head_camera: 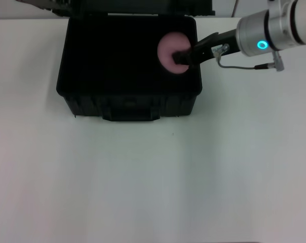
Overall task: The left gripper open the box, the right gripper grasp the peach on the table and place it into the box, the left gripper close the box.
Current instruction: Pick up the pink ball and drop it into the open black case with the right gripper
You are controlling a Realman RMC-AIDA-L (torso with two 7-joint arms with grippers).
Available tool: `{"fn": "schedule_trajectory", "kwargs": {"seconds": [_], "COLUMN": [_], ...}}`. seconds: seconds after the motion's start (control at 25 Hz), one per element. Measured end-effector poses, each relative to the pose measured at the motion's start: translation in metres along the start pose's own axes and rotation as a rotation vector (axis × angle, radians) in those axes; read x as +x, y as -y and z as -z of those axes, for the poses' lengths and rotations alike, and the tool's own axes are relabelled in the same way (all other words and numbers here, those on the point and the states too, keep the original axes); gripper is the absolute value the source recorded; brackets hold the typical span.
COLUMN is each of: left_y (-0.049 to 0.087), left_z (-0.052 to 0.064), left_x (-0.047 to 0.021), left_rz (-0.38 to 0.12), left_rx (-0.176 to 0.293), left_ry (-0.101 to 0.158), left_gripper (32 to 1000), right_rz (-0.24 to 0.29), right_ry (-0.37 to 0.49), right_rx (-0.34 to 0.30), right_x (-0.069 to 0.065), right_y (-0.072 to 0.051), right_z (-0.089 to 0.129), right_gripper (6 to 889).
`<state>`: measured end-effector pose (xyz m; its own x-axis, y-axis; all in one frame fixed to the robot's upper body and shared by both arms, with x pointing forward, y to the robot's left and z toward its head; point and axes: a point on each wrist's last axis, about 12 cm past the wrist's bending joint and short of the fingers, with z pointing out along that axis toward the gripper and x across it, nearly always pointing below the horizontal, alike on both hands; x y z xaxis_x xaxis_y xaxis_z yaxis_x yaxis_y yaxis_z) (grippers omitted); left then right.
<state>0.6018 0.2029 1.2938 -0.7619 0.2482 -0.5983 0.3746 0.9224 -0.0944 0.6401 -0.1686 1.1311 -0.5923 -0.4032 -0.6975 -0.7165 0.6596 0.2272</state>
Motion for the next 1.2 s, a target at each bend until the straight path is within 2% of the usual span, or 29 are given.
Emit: {"fn": "schedule_trajectory", "kwargs": {"seconds": [0.16,0.96,1.2], "left_y": [0.0003,0.0004,0.0004], "left_z": [0.0001,0.0001,0.0001], "left_x": [-0.0004,-0.0005,-0.0005], "left_rz": [-0.001,-0.002,-0.002], "left_rx": [0.0,0.001,0.001], "left_ry": [0.001,0.001,0.001], "left_gripper": [360,360,360], "right_rz": [0.01,0.008,0.014], "right_ry": [0.01,0.033,0.038], "right_rx": [-0.003,0.017,0.029], "right_x": [0.0014,0.0006,0.002], "right_y": [-0.0036,-0.0009,0.0002], "right_z": [-0.0064,-0.0071,-0.0088], "right_gripper": [72,80,297]}}
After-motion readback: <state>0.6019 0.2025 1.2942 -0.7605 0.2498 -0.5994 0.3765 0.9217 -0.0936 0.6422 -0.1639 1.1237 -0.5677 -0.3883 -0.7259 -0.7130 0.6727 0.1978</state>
